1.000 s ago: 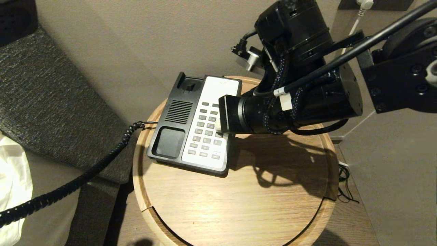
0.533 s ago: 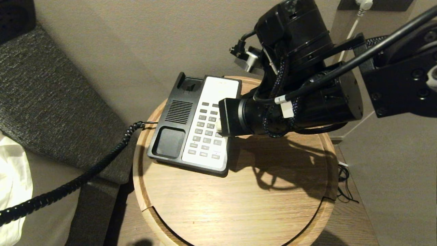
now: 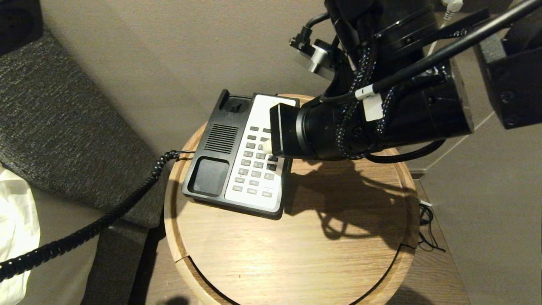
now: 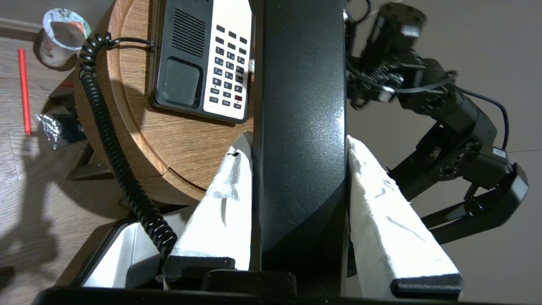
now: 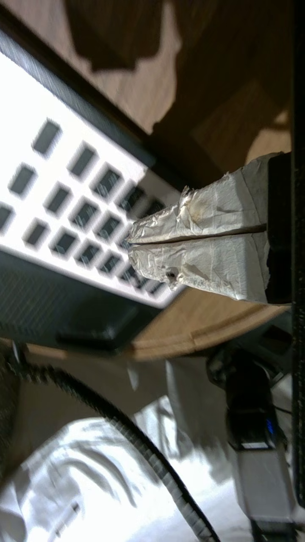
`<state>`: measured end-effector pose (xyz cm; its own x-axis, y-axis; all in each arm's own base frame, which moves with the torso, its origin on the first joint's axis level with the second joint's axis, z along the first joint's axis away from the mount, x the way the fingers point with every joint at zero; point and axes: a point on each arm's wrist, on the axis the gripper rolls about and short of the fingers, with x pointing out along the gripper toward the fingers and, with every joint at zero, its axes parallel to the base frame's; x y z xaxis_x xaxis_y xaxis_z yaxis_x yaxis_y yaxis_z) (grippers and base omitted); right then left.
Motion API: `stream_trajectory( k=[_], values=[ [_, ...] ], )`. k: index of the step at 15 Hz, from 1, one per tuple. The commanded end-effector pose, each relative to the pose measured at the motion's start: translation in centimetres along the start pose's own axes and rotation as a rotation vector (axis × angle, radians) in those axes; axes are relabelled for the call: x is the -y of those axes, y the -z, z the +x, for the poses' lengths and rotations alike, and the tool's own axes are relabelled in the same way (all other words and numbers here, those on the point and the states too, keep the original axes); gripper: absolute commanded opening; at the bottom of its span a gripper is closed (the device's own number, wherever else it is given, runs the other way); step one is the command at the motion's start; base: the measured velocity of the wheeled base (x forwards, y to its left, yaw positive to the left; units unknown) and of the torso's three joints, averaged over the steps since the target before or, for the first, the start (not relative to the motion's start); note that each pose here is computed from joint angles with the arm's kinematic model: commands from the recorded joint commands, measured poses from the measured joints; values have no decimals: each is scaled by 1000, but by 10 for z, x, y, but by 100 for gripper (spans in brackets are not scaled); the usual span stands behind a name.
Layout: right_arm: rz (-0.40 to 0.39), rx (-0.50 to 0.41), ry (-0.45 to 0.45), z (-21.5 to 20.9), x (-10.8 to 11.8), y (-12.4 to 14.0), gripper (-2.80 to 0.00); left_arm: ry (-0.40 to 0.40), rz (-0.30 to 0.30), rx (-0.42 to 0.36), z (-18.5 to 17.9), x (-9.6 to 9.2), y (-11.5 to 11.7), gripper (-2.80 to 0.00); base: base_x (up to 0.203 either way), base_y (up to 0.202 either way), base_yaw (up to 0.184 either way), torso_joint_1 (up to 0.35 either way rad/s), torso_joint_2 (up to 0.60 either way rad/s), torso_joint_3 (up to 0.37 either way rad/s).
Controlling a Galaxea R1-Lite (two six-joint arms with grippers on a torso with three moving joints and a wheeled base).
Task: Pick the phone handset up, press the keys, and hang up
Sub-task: Dial the number
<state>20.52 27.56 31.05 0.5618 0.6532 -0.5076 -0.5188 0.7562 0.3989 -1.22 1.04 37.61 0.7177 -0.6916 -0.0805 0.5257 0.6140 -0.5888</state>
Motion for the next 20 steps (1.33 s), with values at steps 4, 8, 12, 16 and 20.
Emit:
stream_trajectory(
  k=[4,8,12,16,20],
  values=[
    [5,-26,2,-7,-3,5,-280,-3,-4,-4,0,0,1,-280,0,0,0,0,0,0],
    [-1,-49,26,-1,-1,8,-280,-3,-4,-4,0,0,1,-280,0,0,0,0,0,0],
    [-6,-81,45,6,1,13,-280,-3,-4,-4,-1,-1,1,-280,0,0,0,0,0,0],
    [-7,-86,50,9,2,13,-280,-4,-4,-6,-1,-1,2,-280,0,0,0,0,0,0],
    [-5,-79,49,12,2,12,-280,-5,-2,-7,0,-1,2,-280,0,0,0,0,0,0]
  ],
)
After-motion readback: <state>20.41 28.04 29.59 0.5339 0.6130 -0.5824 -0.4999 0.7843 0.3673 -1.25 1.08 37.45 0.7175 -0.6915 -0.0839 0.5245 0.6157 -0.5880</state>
